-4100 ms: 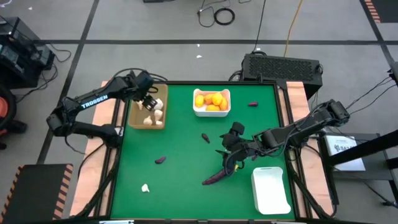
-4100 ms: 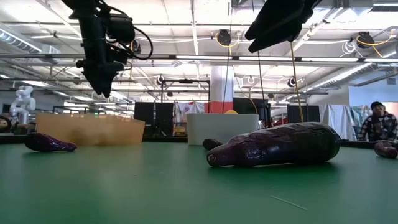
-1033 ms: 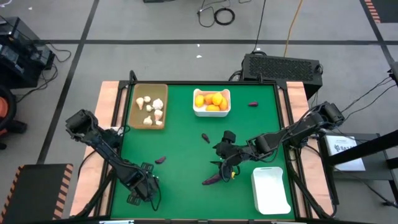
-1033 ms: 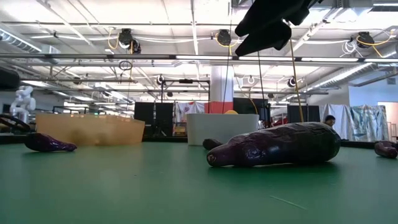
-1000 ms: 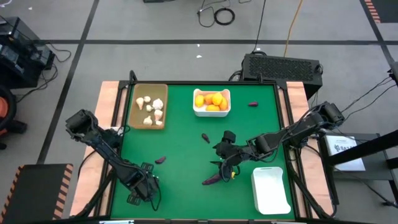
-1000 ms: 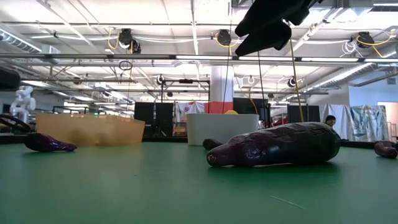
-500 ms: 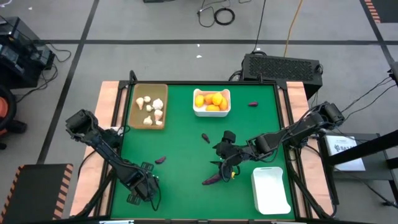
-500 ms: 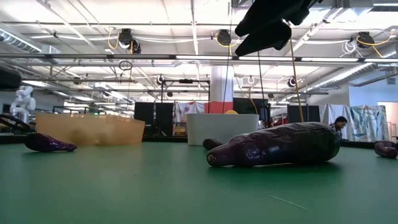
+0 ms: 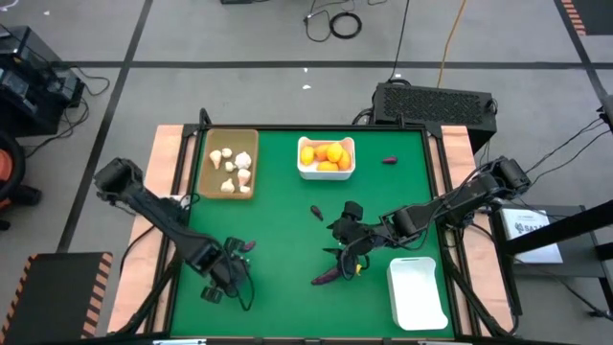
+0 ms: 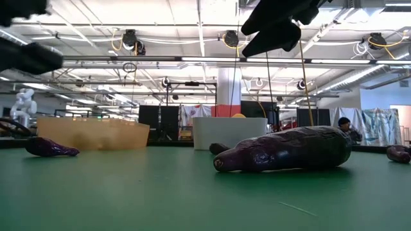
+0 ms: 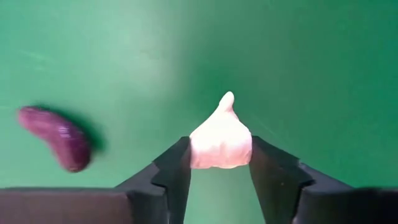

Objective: Sort produce into baskets
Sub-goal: Put the garlic into the orange bin

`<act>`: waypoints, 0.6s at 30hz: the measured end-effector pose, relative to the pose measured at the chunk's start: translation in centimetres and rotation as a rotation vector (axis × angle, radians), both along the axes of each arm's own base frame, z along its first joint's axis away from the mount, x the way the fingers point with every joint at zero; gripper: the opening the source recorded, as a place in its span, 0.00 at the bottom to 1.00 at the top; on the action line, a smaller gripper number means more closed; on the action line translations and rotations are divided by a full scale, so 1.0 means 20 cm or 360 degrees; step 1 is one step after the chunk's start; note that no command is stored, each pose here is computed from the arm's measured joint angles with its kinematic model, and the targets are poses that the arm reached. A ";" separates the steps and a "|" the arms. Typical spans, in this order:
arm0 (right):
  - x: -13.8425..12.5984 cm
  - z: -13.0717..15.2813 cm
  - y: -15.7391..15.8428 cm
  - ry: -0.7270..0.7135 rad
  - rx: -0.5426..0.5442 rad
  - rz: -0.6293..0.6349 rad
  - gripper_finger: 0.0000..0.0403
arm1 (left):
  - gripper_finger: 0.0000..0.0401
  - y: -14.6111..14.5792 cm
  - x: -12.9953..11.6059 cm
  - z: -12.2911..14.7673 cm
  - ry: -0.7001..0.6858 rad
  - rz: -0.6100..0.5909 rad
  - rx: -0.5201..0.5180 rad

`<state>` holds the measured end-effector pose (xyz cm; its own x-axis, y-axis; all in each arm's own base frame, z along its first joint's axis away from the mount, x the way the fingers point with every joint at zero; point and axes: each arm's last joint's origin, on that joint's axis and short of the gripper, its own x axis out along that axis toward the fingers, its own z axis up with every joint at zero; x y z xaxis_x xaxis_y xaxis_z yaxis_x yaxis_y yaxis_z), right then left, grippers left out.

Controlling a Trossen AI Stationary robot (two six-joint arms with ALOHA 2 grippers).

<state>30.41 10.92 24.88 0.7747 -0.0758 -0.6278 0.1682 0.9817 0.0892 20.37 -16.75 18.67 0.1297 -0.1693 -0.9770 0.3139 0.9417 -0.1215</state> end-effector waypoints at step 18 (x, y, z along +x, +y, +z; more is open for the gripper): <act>0.00 0.00 0.01 -0.0027 0.0089 -0.0055 0.73 | 0.36 0.83 -0.02 0.44 -0.0680 0.0635 0.0713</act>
<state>30.42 11.16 24.97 0.7826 -0.0675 -0.6188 0.1997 0.9688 0.1469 19.97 -0.06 27.55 0.4827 0.3740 -0.7919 -0.1294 0.9248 0.3579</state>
